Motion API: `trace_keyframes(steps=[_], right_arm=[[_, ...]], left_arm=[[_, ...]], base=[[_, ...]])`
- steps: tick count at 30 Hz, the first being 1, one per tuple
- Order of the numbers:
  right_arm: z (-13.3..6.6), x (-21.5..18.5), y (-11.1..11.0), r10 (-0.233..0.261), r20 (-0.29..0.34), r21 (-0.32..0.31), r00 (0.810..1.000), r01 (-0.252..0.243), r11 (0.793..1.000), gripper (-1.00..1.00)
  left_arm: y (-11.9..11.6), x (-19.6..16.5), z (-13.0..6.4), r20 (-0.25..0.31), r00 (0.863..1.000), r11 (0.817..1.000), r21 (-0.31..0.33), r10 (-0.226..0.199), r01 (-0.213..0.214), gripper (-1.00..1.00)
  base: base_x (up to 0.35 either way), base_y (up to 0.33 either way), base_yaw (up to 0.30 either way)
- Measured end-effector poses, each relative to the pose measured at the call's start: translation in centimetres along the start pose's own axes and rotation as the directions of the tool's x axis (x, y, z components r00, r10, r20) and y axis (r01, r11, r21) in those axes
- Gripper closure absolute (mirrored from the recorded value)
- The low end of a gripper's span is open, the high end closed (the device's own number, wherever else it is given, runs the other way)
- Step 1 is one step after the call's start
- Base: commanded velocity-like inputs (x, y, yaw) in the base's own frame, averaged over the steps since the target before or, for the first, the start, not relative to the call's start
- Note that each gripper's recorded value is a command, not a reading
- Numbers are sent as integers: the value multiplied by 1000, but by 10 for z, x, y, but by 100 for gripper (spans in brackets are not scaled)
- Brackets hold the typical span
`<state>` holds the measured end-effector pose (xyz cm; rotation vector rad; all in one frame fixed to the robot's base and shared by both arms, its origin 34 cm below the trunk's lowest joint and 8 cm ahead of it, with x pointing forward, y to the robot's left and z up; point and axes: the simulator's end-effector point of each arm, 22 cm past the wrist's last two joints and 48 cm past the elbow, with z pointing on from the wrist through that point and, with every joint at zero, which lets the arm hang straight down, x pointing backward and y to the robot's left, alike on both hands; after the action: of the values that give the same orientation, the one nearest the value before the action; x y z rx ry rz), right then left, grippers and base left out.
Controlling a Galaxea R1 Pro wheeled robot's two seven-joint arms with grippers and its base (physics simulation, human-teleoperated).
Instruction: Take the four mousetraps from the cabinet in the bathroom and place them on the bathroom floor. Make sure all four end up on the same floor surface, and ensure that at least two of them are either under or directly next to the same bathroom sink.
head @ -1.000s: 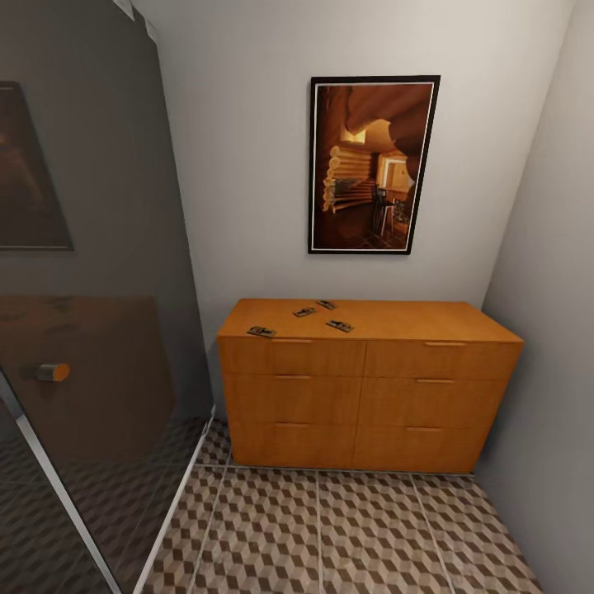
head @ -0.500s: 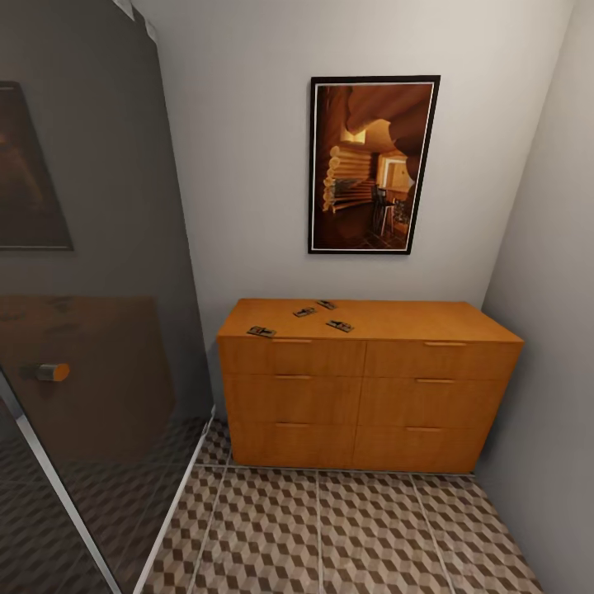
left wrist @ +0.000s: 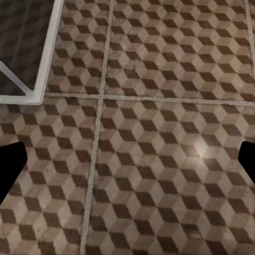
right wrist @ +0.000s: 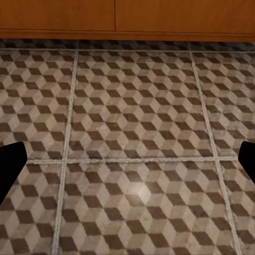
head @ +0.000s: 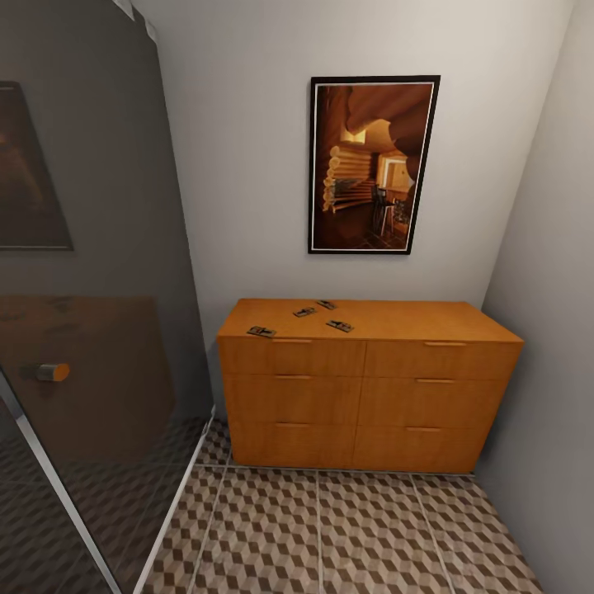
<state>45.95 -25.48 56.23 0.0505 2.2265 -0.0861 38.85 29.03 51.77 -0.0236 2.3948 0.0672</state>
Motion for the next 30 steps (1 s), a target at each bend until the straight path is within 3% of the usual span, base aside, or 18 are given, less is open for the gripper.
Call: trace_keyframes(steps=[30], right_arm=[[0,0,2,4,-2,-1,1000,-4,1000,-100]], left_arm=[[0,0,0,0,1000,1000,0,1,-1,-100]], base=[[0,0,0]])
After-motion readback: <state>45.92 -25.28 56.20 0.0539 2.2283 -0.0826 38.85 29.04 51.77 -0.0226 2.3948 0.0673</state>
